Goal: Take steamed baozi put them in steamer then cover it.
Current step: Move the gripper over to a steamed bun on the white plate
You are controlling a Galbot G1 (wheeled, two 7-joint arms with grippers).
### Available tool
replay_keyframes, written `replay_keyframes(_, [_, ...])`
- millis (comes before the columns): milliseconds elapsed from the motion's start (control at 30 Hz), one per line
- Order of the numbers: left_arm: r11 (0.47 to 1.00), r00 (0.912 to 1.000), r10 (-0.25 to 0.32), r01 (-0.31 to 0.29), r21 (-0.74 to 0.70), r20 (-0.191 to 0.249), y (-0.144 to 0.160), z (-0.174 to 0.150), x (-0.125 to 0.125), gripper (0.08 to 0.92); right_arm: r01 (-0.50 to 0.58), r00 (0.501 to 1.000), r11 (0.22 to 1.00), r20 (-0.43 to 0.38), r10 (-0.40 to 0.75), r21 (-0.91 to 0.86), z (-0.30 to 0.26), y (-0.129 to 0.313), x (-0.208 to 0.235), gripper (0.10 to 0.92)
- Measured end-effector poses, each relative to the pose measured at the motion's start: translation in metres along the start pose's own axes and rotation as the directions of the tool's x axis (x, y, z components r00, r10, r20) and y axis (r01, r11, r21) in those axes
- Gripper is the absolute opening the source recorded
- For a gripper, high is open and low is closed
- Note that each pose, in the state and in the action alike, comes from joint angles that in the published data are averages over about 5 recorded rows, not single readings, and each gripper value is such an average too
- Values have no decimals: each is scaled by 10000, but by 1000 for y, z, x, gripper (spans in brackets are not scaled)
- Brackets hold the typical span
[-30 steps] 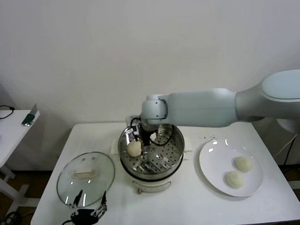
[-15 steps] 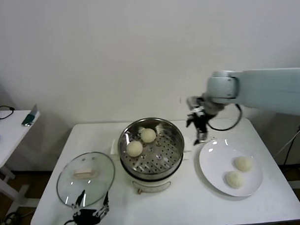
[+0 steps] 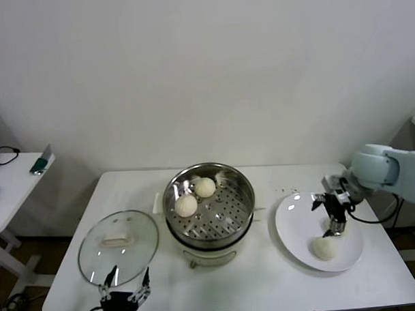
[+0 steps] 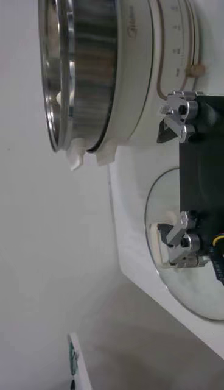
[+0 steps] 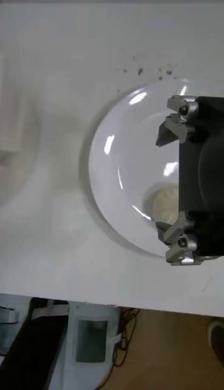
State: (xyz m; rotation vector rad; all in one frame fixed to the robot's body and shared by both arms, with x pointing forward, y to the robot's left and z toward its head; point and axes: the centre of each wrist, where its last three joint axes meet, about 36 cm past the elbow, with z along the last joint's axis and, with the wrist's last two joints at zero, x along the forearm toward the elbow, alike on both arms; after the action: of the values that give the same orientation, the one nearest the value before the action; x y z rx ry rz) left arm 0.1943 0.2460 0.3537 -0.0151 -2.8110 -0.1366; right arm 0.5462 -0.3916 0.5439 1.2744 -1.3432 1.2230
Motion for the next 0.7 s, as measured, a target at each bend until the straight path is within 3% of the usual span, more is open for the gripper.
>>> replay_keyframes(700, [10000,10000,37,-37,-82,-43,-3,3,1,823,-205,9990,9972,-411,176,-725,31,26,-67,823])
